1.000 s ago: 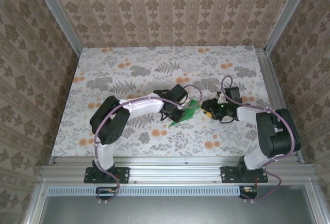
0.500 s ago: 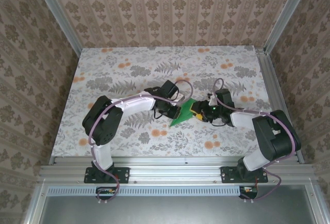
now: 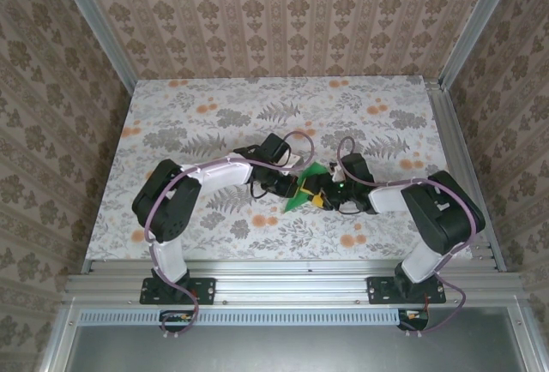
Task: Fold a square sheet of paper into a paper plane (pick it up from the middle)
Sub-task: Move a paper plane to the center of the table.
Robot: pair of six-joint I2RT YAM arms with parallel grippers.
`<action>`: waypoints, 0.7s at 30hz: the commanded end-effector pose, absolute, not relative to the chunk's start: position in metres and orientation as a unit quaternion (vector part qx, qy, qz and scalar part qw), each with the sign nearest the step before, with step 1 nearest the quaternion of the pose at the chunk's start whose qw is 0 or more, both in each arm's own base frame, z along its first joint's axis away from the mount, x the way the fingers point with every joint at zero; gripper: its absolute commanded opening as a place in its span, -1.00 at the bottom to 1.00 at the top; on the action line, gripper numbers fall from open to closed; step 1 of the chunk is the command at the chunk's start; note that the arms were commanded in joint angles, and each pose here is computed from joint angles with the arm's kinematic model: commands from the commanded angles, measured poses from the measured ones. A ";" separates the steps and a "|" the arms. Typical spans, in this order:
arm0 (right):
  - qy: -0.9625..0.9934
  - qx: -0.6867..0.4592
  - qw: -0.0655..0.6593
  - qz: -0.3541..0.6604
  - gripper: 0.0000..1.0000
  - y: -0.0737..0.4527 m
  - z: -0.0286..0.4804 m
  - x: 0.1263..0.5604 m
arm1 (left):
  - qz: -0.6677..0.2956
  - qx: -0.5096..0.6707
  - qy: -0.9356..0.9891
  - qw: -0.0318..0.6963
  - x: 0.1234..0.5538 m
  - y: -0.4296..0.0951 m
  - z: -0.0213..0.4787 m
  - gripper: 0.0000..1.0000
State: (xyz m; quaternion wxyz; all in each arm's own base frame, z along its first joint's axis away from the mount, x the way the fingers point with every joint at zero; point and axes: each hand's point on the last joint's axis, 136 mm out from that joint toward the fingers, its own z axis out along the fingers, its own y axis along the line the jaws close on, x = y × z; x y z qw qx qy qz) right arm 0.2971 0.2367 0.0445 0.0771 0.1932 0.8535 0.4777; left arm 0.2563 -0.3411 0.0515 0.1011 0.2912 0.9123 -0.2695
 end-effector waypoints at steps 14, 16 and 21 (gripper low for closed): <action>0.854 0.200 0.083 0.473 0.13 0.239 0.048 0.301 | -0.292 0.278 0.910 0.096 0.256 -0.340 0.052 -0.88; 0.866 0.196 0.089 0.452 0.15 0.233 0.045 0.298 | -0.292 0.278 0.910 0.095 0.257 -0.340 0.052 -0.88; 0.870 0.198 0.090 0.443 0.16 0.230 0.042 0.300 | -0.289 0.278 0.911 0.093 0.256 -0.337 0.051 -0.88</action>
